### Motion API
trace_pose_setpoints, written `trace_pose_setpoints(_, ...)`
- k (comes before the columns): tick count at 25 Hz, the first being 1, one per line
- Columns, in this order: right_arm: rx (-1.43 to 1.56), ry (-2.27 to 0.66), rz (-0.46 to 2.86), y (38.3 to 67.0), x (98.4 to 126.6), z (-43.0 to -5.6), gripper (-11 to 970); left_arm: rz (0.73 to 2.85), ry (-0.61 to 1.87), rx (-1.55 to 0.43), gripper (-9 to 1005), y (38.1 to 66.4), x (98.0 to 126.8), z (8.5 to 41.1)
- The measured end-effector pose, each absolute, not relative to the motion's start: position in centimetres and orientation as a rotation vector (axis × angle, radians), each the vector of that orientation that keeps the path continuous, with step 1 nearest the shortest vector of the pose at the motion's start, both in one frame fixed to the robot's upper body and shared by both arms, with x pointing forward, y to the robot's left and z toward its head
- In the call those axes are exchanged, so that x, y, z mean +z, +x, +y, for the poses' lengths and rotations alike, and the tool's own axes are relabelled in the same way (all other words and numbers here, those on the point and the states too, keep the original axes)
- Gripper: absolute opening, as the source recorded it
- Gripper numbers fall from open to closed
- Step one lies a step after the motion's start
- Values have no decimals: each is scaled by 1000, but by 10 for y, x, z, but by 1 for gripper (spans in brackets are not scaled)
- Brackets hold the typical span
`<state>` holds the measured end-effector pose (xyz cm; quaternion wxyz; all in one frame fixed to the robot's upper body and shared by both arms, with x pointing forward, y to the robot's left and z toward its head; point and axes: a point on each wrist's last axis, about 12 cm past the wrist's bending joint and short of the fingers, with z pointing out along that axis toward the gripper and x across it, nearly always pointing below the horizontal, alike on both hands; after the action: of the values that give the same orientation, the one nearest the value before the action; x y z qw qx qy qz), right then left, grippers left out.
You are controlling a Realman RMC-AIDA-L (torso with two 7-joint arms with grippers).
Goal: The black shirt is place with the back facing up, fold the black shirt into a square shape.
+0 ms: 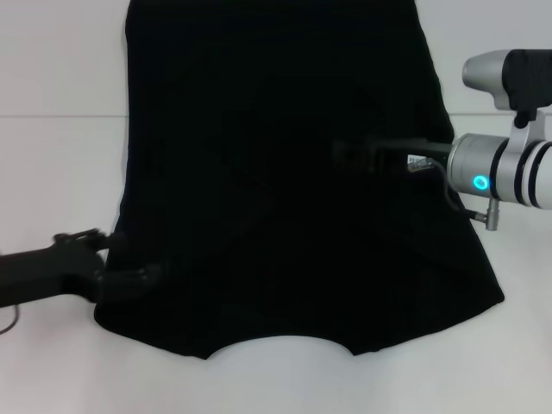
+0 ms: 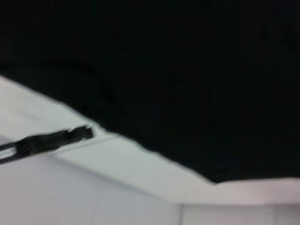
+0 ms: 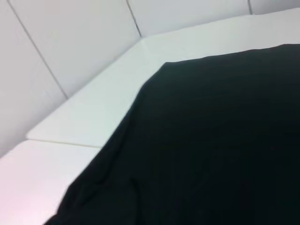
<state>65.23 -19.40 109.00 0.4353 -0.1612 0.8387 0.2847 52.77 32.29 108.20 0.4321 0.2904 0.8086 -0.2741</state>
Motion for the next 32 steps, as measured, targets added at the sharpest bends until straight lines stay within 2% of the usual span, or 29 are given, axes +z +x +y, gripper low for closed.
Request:
trace_pose_setpoints(2, 736, -395, 2077, 650, 1089, -192, 714, 2056, 710, -649, 873, 524, 1079, 332)
trace_pose_setpoints(7, 767, -369, 2061, 649, 1088, -190, 706, 2146, 699, -568, 873, 517, 1069, 345)
trace_pose_setpoints(21, 779, -371, 2062, 646, 1086, -191, 702, 2174, 714, -573, 873, 519, 1056, 336)
trace_pose_setpoints(31, 780, -368, 2064, 645, 1085, -193, 703, 2197, 676, -506, 871, 528, 1050, 333)
trace_pose_setpoints(32, 780, -368, 2063, 645, 1085, -193, 703, 2198, 676, -508, 845, 529, 1049, 332)
